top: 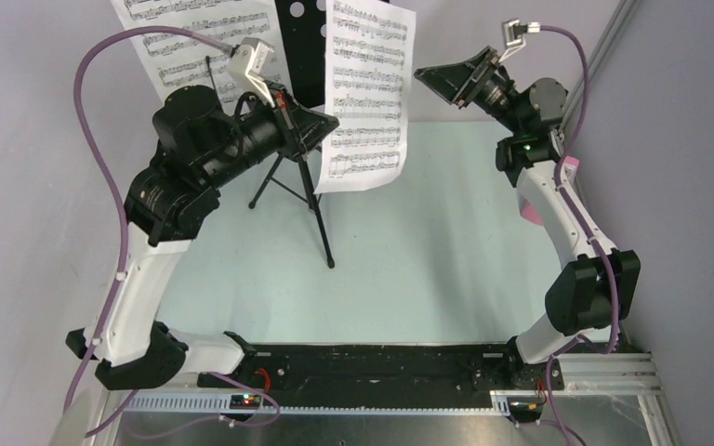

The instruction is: Set up the instrument practice props

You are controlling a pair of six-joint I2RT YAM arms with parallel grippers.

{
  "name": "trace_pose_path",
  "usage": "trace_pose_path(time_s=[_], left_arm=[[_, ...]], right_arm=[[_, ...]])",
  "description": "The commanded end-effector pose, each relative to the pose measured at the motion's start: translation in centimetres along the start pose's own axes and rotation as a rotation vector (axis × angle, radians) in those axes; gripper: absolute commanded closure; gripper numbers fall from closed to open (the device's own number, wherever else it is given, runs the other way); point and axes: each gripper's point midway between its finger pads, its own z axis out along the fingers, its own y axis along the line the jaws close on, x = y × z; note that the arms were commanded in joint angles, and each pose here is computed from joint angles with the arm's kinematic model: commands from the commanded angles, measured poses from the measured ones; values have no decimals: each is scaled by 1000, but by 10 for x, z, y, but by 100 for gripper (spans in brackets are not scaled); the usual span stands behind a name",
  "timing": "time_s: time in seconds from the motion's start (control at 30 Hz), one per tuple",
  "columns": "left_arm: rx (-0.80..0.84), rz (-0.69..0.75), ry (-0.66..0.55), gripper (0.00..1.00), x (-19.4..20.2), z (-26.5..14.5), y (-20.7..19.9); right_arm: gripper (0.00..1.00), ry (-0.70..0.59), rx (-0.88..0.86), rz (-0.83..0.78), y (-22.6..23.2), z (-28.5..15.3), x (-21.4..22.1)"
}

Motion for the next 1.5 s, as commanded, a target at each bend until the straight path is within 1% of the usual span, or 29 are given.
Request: trace_pose_path(time_s=[0.0,0.13,0.2,0.33,0.53,0.6,0.63,0.7,0.83,0.87,0.9,0.93,0.97,1.0,1.07,1.17,1.23,1.27,1.3,1.33,1.37,1.4,1.47], left_arm=[[-38,-67,-74,100,-12,-8,7],[-73,-125,-58,100,-1,-7,20],[-97,-158,-51,100,4,-7,27],[-149,-177,-60,100,10,-13,39],[-175,-201,-68,100,14,-19,44],[-184,-210,-75,100,12,-21,46],[-186,-214,-77,100,12,-21,46],[-188,-216,-78,100,12,-21,47],[-188,-226,-71,100,14,-21,48],[-187,-228,-71,100,15,-21,48],[-187,-229,-68,100,16,-20,48],[-187,-231,-66,100,16,-20,48],[-190,-232,-67,100,17,-20,49],[-193,-233,-65,100,18,-20,50],[-195,-235,-64,100,19,-21,50],[-200,-239,-59,100,21,-20,52],[-200,-241,-55,100,23,-20,53],[-204,-243,-53,100,24,-20,54],[-205,-244,-53,100,25,-20,54],[-207,-243,-51,100,25,-19,55],[-208,-241,-51,100,25,-19,55],[-210,-239,-51,100,25,-19,55],[-208,-235,-52,100,25,-20,55]], right_arm=[[15,32,-72,41,11,4,17],[16,90,-128,112,12,5,35],[16,120,-134,162,5,6,49],[17,126,-118,226,-9,0,67],[17,155,-76,158,-25,8,85],[17,169,-114,134,-26,11,90],[17,163,-154,128,-20,11,89],[18,156,-204,153,-19,13,91],[23,157,-267,165,-7,19,90],[29,160,-272,164,-6,21,90],[32,162,-280,163,-3,24,89],[39,162,-285,164,-2,25,89],[43,160,-293,169,0,26,88],[51,160,-299,182,3,27,86],[59,156,-319,194,7,26,85],[63,158,-355,189,18,23,82],[67,167,-374,178,26,22,79],[72,174,-376,175,29,21,80],[75,180,-371,178,32,21,79],[84,193,-359,178,33,19,80],[87,197,-349,179,33,18,80],[94,204,-329,176,33,16,82],[100,215,-291,160,33,14,83]])
